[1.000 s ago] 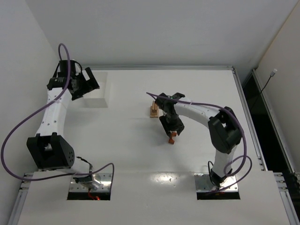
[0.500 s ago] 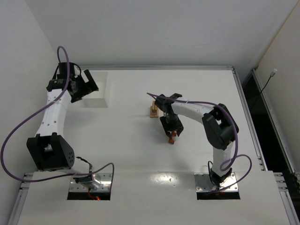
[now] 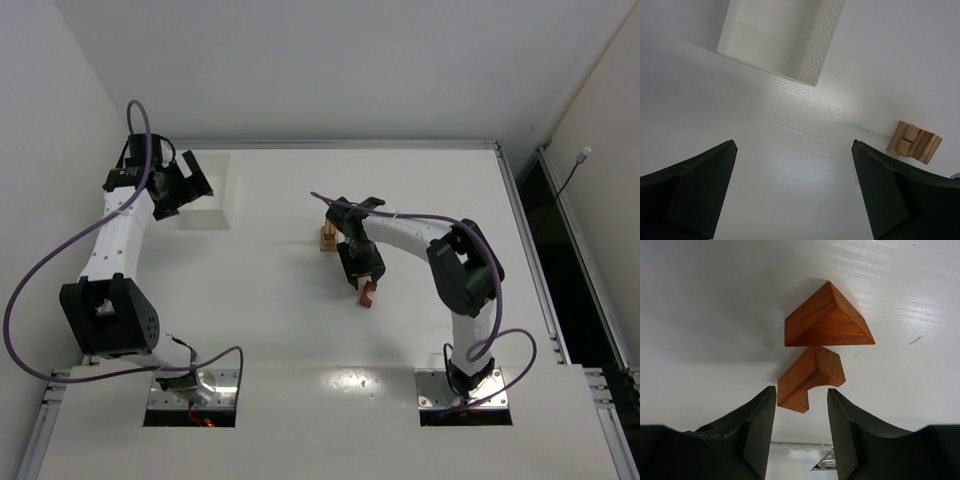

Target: Build the wood block tower

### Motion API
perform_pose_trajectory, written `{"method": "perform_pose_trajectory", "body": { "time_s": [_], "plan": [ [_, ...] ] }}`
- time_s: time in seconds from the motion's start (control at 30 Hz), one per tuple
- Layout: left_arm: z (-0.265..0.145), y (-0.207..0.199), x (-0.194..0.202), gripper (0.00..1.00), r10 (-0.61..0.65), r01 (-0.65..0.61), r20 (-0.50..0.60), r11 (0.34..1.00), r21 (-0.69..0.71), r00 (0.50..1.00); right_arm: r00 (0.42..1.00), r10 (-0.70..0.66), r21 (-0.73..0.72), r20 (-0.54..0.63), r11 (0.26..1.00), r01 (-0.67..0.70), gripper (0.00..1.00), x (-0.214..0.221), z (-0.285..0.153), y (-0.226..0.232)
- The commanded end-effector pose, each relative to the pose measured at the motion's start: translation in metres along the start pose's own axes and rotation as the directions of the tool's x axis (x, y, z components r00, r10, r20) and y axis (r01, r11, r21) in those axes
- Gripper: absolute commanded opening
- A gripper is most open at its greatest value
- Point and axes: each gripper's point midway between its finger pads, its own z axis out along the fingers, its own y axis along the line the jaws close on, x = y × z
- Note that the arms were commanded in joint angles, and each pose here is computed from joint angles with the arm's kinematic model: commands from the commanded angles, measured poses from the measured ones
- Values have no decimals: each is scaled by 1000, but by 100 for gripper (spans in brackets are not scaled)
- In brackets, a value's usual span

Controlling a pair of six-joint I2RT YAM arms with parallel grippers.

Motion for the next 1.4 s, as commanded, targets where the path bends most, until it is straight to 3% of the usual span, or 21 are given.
{"method": "perform_pose_trajectory", "body": {
  "time_s": [0.0, 0.7, 0.87, 1.07, 1.2, 1.37],
  "plan": [
    [-4, -5, -15, 100, -20, 19, 39, 999, 33, 999, 1000, 20, 18, 15, 1000, -20, 42, -6, 1, 2],
    [7, -6, -17, 100, -38, 37, 12, 998, 47, 999, 998, 48, 117, -39, 992, -43, 42, 20, 15, -33],
    [6, -8, -17, 100, -37, 37, 8, 998, 55, 999, 998, 57, 125, -35, 991, -52, 28, 23, 13, -39],
    [9, -8, -15, 100, -38, 38, -4, 997, 60, 999, 995, 87, 121, -49, 989, -81, 28, 32, 14, -50],
    [11, -10, -10, 100, -39, 40, -20, 997, 73, 999, 991, 119, 74, -65, 991, -114, 42, 43, 10, -57],
    [14, -9, -5, 100, -40, 42, -35, 996, 77, 999, 986, 163, -23, -28, 986, -164, 50, 39, 2, -61]
  ]
}}
